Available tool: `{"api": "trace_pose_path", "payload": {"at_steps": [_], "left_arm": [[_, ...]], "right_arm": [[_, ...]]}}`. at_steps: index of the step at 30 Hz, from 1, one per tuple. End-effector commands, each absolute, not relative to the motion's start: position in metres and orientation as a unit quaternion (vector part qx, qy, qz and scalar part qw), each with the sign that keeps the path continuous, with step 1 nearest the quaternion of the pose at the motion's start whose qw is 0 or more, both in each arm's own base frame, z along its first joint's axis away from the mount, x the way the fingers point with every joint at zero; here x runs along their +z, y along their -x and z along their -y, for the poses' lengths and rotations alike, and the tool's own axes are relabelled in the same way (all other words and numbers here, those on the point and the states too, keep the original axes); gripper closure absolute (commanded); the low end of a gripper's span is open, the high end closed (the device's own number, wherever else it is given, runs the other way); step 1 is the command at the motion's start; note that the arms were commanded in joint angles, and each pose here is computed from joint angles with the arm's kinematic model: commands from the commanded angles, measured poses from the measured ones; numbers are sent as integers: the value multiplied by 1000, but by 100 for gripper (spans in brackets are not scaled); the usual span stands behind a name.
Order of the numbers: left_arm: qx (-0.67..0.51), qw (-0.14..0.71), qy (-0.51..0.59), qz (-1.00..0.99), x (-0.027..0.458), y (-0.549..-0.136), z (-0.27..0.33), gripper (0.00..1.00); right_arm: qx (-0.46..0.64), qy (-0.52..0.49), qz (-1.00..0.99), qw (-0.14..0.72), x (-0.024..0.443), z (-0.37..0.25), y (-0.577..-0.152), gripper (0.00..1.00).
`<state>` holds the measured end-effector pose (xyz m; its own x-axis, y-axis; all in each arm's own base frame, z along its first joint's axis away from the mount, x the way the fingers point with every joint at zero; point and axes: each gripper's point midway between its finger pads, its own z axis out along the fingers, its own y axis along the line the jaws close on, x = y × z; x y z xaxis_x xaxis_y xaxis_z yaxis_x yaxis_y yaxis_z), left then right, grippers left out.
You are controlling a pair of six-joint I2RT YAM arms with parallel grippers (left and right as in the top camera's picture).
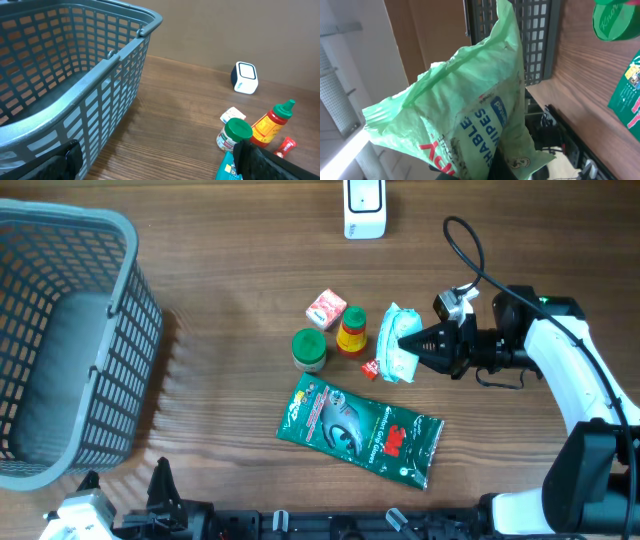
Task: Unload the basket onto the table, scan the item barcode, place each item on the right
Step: 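Hold the wipes pack up with the right gripper, turning it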
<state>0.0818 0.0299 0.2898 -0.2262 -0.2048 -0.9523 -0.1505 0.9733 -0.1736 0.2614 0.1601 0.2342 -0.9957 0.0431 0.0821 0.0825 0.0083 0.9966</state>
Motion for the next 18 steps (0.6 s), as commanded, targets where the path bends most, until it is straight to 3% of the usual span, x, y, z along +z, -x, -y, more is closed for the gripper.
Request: {"api": "trace_pose_path", "payload": {"at_steps": [1,18], "left_arm": [[-13,615,115,-780,291,-80,-33,0],[-13,615,115,-780,291,-80,-33,0]], "right_arm": [[-725,57,687,20,251,-161,-263,96],[-718,134,676,100,251,-161,-261,96]]}}
